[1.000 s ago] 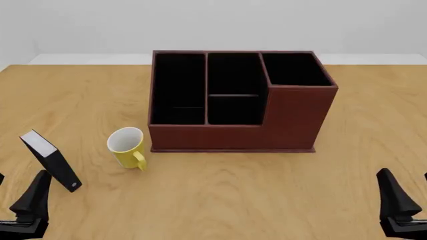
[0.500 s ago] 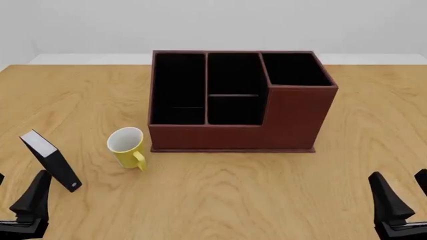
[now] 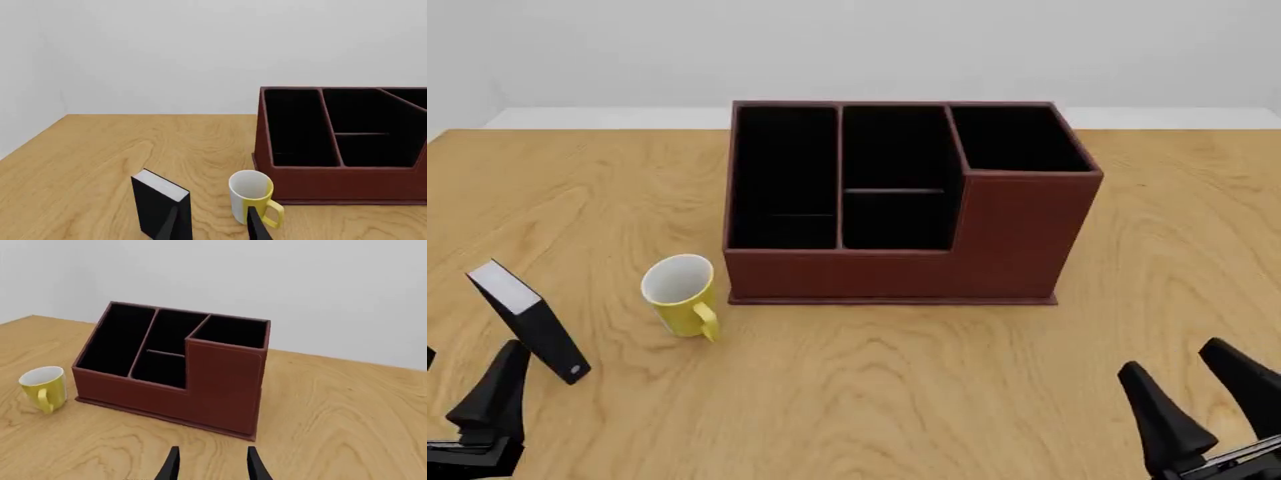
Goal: Pick up the yellow and white mug and place it to the right of the caddy.
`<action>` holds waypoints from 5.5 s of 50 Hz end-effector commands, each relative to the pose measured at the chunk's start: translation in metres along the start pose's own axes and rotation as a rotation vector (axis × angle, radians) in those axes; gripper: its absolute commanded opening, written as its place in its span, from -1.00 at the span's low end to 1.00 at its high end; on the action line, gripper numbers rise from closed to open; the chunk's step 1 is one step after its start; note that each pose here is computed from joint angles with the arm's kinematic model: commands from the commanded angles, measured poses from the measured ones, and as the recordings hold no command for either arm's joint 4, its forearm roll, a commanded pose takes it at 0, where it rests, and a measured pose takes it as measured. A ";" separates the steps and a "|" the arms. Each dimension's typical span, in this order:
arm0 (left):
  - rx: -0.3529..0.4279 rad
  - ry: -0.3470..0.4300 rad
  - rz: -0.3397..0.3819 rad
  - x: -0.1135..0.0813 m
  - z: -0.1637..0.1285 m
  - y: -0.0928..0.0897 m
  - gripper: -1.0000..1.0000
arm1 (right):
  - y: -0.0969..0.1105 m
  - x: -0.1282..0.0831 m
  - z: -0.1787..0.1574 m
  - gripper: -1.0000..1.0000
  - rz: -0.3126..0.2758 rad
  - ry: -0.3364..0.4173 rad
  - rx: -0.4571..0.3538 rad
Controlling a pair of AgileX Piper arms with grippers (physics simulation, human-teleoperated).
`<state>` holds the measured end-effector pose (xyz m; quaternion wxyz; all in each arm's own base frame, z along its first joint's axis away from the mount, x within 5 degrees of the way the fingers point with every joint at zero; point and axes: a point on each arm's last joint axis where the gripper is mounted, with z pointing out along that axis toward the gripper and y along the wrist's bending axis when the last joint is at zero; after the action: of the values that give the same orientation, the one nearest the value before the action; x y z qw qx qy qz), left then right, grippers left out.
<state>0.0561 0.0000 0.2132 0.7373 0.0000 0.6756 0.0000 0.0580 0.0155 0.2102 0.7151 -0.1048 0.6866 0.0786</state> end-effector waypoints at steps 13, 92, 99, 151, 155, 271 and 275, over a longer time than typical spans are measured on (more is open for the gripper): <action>0.000 0.000 0.000 0.000 0.000 0.000 1.00 | 0.016 -0.008 0.039 1.00 -0.045 0.025 -0.165; 0.000 0.000 0.000 0.000 0.000 0.000 1.00 | 0.086 0.028 0.133 1.00 -0.032 0.105 -0.418; 0.000 0.000 0.000 0.000 0.000 0.000 1.00 | 0.092 0.032 0.141 1.00 -0.029 0.110 -0.429; 0.000 0.000 0.000 0.000 0.000 0.000 1.00 | 0.151 0.044 0.187 1.00 0.008 0.138 -0.545; 0.000 0.000 0.000 0.000 0.000 0.000 1.00 | 0.154 0.046 0.189 1.00 0.005 0.141 -0.548; 0.000 0.000 0.000 0.000 0.000 0.000 1.00 | 0.256 0.085 0.252 1.00 -0.045 0.243 -0.681; 0.000 0.000 0.000 0.000 0.000 0.000 1.00 | 0.259 0.087 0.254 1.00 -0.043 0.247 -0.683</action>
<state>0.0561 0.0000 0.2132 0.7373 0.0000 0.6756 0.0000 0.2380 0.3200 0.1244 0.5561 -0.3588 0.6981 0.2733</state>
